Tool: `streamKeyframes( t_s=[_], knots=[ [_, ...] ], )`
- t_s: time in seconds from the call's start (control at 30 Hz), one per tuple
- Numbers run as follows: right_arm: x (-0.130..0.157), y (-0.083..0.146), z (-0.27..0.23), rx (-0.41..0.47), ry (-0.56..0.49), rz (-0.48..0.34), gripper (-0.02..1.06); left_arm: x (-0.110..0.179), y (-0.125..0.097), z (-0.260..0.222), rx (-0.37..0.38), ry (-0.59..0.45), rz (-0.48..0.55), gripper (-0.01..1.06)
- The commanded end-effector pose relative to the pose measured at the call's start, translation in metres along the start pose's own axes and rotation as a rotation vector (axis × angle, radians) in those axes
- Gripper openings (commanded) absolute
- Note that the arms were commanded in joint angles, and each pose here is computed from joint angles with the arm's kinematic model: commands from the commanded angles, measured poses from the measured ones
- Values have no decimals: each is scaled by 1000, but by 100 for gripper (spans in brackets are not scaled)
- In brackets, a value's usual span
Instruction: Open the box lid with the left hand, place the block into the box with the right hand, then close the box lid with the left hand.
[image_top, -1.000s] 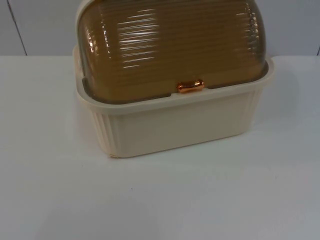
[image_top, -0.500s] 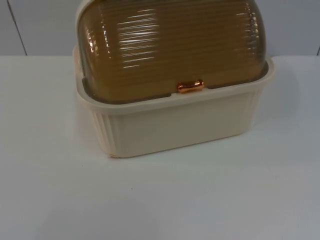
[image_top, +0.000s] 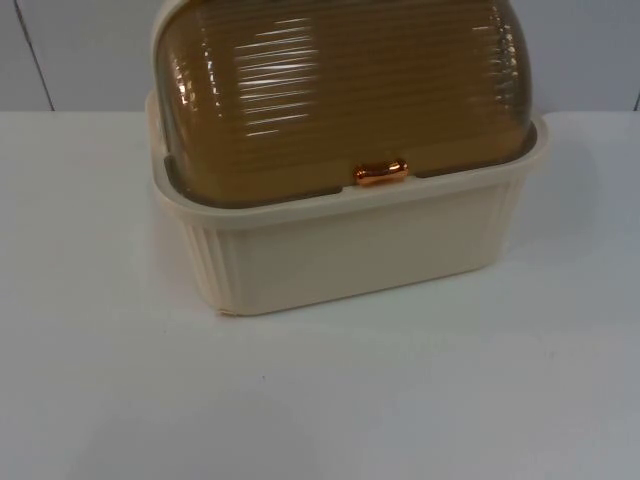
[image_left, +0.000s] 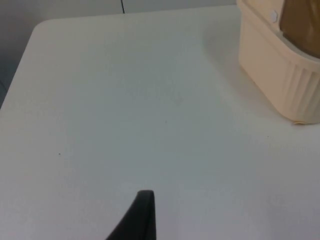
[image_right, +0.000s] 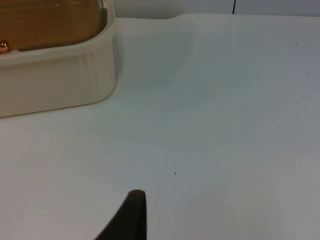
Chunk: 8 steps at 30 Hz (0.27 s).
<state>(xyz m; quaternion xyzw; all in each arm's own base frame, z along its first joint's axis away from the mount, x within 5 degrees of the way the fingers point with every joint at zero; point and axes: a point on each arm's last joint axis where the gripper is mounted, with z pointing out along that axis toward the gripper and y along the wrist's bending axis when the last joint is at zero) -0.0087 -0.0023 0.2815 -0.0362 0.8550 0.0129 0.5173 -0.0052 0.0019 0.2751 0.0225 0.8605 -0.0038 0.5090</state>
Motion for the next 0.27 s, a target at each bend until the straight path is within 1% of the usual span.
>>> streamKeyframes(
  t_s=[0.0,0.23],
  knots=[
    [1,0,2,3,-7,4,105,0,0,1,2,-10,4,105],
    [1,0,2,3,-7,4,105,0,0,1,2,-10,4,105]
  ],
)
